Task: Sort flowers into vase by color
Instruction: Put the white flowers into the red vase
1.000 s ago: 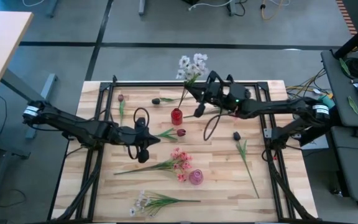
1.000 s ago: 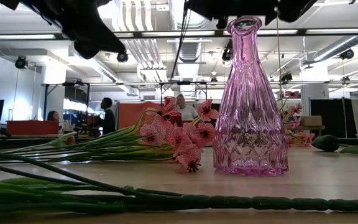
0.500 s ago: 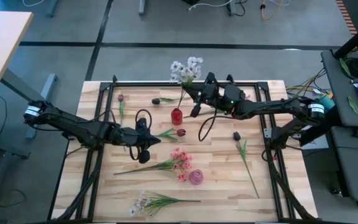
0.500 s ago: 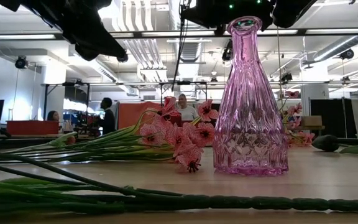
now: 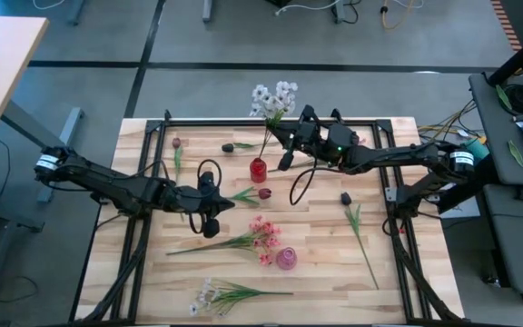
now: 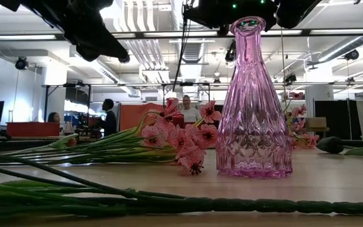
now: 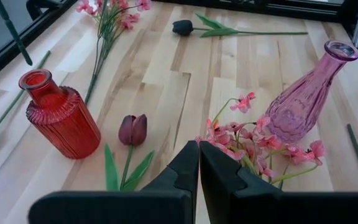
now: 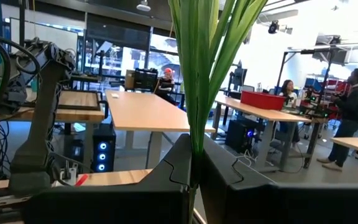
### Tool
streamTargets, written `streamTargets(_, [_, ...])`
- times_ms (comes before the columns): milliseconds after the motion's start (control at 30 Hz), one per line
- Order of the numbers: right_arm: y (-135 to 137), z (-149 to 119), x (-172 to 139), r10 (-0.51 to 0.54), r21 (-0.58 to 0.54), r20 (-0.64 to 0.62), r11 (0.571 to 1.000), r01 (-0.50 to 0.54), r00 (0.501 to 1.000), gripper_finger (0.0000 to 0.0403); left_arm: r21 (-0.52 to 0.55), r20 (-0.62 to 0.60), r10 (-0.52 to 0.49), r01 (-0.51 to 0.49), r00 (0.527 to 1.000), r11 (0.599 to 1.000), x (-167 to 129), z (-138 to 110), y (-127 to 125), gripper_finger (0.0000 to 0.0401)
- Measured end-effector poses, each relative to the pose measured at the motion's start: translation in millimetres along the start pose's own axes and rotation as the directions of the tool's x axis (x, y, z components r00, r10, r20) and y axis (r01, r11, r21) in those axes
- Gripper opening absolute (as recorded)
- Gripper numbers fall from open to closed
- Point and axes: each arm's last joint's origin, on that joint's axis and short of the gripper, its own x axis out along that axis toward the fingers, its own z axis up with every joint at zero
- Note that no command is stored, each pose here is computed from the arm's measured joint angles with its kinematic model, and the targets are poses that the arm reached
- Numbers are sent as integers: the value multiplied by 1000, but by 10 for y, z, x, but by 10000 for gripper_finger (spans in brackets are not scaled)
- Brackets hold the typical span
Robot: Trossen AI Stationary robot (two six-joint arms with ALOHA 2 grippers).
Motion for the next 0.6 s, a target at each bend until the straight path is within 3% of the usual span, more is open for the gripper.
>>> streamTargets(600, [6, -47, -14, 3, 5, -25, 1000, -2, 1000, 12, -1, 1, 1, -1, 1000, 1000, -1, 3, 0, 0])
